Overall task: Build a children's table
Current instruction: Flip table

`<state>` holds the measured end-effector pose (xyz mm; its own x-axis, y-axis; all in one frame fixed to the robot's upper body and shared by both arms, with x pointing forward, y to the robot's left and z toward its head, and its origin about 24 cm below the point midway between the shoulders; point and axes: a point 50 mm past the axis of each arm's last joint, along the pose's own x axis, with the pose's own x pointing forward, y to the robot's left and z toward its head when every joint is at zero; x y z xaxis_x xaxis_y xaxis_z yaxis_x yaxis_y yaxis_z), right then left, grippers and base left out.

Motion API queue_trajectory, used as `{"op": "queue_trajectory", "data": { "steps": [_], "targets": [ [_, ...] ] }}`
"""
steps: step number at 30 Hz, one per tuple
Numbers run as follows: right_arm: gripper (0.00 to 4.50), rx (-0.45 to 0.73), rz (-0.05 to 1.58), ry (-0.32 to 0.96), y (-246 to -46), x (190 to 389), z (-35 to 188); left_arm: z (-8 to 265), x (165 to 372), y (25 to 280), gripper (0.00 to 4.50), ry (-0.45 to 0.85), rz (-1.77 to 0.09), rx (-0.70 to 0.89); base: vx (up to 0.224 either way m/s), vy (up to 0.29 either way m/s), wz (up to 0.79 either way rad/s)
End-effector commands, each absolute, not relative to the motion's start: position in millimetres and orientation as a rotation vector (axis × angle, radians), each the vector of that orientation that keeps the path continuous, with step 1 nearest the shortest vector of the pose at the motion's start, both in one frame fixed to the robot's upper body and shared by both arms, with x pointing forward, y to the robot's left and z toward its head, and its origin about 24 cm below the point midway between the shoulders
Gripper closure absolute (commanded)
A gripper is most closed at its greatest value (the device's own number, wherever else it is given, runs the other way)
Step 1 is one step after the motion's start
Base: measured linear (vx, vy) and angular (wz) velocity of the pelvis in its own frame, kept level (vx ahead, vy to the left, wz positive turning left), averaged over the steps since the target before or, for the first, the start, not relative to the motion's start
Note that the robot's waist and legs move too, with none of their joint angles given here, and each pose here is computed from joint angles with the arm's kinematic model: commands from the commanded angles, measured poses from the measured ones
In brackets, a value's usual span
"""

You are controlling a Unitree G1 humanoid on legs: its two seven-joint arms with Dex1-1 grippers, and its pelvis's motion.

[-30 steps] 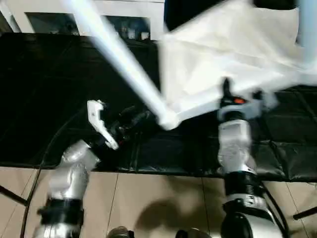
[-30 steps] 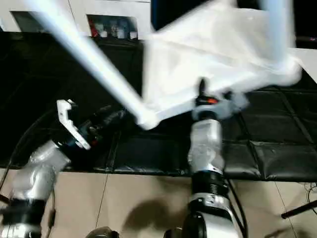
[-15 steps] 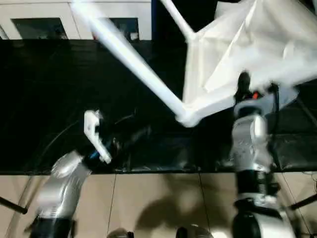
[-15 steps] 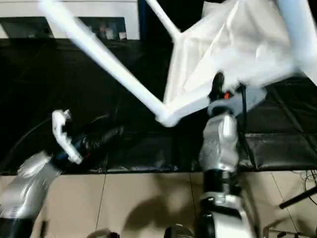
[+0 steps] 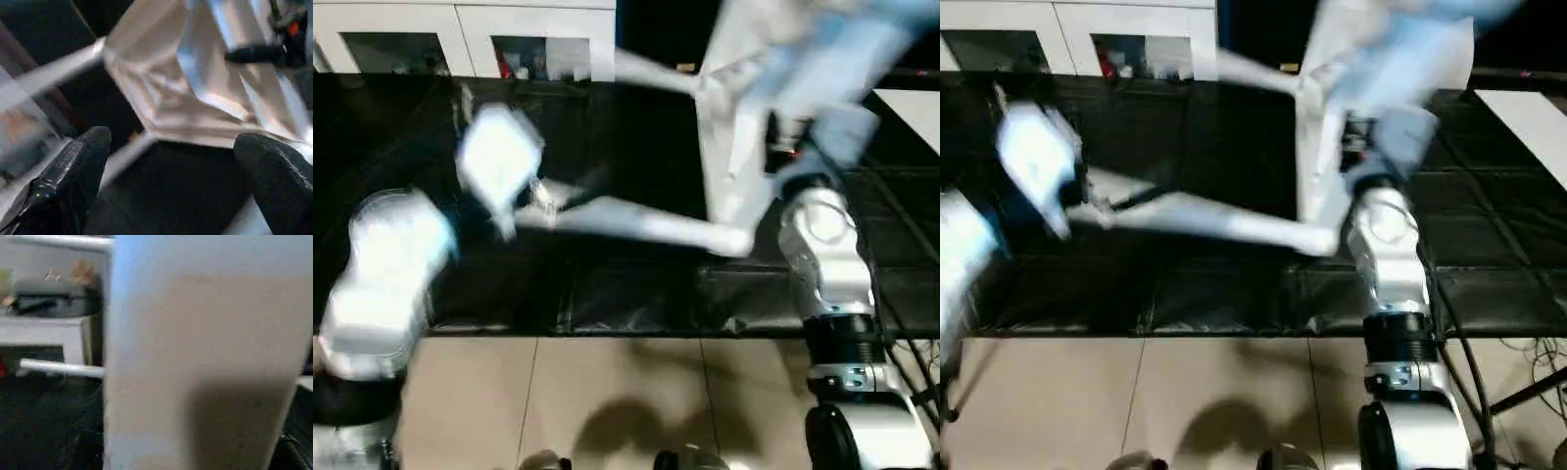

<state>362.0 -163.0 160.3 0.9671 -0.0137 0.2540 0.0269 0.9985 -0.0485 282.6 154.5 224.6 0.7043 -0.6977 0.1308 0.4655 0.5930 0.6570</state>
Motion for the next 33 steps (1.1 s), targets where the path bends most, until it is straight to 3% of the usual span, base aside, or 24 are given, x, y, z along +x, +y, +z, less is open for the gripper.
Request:
{"op": "queue_trajectory", "data": {
  "steps": [1, 11, 13, 16, 18, 27, 33],
  "targets": [
    [2.51, -0.103, -0.024, -0.324, -163.9, 363.0, 184, 242, 282, 151, 0.0, -0.451, -0.678, 0.758, 0.0, 0.0, 0.0],
    [2.57, -0.16, 0.032, -0.3, -154.6, 361.4, 182, 286, 285, 157, 0.0, -0.63, -0.533, 0.954, 0.0, 0.0, 0.0],
    [2.01, -0.155, 0.044, -0.291, -153.0, 360.4, 179, 294, 289, 160, 0.0, -0.638, -0.509, 0.984, 0.0, 0.0, 0.0],
    [1.87, -0.116, 0.116, -0.247, -147.4, 355.2, 164, 306, 300, 161, 0.0, -0.647, -0.464, 1.122, 0.0, 0.0, 0.0],
    [1.52, -0.126, 0.12, -0.233, -147.2, 353.0, 159, 312, 305, 161, 0.0, -0.657, -0.435, 1.125, 0.0, 0.0, 0.0],
    [0.97, -0.126, 0.114, -0.203, -149.0, 336.4, 144, 317, 322, 170, 0.0, -0.6, -0.4, 1.228, 0.0, 0.0, 0.0],
    [0.91, -0.12, 0.101, -0.198, -153.2, 321.0, 136, 317, 327, 177, 0.53, -0.592, -0.37, 1.21, 0.0, 0.0, 0.0]
  ]
}}
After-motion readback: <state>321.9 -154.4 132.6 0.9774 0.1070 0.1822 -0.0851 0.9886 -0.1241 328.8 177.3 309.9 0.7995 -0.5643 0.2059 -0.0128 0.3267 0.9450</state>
